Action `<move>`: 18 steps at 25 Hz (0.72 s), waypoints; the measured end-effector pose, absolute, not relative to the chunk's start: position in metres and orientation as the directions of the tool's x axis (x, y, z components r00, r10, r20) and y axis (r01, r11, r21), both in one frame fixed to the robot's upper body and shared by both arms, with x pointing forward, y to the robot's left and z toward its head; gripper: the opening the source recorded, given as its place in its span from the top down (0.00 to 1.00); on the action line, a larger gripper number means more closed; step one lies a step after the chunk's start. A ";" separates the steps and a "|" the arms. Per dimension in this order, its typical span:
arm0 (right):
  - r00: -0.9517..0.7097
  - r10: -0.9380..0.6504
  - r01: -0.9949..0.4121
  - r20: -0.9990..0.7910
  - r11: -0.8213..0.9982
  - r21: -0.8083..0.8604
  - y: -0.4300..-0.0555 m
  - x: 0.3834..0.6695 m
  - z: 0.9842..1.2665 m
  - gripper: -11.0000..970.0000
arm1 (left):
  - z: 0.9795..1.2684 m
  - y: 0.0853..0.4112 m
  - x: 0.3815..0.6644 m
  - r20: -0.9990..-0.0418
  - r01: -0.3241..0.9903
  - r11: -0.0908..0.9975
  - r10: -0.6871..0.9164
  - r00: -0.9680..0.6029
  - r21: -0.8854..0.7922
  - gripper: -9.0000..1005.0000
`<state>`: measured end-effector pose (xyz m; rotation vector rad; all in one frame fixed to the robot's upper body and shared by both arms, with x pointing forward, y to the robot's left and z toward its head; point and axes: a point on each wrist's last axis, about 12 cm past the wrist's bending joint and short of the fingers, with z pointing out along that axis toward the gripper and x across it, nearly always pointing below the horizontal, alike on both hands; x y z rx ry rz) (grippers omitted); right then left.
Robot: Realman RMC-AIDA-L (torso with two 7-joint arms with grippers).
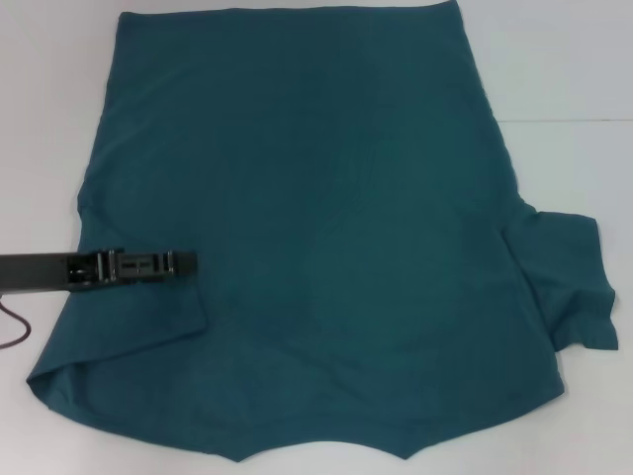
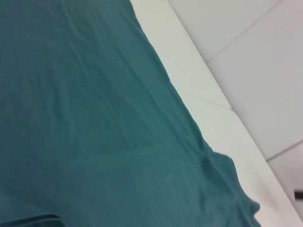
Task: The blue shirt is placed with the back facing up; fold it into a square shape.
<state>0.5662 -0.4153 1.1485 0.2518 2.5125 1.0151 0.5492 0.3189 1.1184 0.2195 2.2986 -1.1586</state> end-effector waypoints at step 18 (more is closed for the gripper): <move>-0.912 0.267 0.020 -0.310 0.785 0.619 -0.399 0.570 1.117 0.06 | 1.117 0.321 0.555 -0.499 0.281 0.599 -0.233 -0.835 -0.750 0.18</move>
